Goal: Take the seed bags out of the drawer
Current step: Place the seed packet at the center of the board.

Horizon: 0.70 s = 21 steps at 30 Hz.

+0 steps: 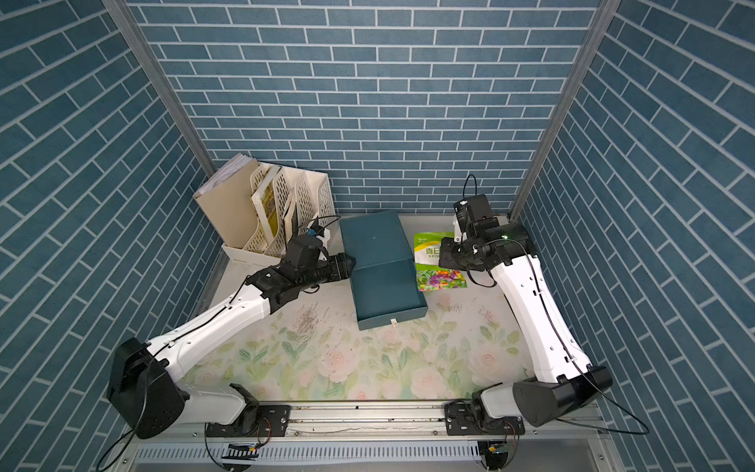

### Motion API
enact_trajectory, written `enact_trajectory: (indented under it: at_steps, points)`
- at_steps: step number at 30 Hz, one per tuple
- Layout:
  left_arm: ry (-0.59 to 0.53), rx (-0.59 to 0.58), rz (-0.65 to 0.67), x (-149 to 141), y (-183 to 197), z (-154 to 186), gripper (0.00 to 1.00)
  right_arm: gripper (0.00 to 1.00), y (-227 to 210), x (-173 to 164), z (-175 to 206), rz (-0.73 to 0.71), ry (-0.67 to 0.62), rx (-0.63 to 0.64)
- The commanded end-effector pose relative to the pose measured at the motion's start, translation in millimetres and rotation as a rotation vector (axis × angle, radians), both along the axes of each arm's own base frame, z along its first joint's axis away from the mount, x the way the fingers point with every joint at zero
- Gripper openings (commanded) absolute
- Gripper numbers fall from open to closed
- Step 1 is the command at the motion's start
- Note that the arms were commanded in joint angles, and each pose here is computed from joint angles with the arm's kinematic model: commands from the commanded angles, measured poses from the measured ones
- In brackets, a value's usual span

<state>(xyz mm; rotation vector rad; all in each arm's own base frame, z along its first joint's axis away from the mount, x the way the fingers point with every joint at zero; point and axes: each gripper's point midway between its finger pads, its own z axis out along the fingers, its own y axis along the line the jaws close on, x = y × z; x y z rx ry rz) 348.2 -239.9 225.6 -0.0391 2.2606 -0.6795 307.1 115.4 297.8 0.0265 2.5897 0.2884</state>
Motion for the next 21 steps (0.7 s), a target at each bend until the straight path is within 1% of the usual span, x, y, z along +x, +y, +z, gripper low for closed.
enact_trajectory:
  at_steps: [1,6,11,16,21]
  points:
    - [0.023,0.035,-0.003,-1.6,1.9,-7.3,0.75,0.00,-8.3,38.4,-17.3,-0.012,-0.048,-0.038]
    - [0.030,0.031,-0.013,-1.6,-0.8,-9.3,0.75,0.00,-29.4,84.7,-43.0,-0.071,-0.061,-0.086]
    - [0.038,0.025,-0.016,-3.0,-1.4,-11.5,0.75,0.00,-49.8,129.5,-83.8,-0.121,-0.037,-0.137]
    - [0.045,0.021,-0.022,-3.4,-3.2,-12.4,0.75,0.00,-59.8,162.8,-133.2,-0.143,0.009,-0.168]
    - [0.052,0.004,-0.016,-6.1,-2.3,-13.0,0.75,0.00,-61.7,184.6,-173.8,-0.146,0.041,-0.190]
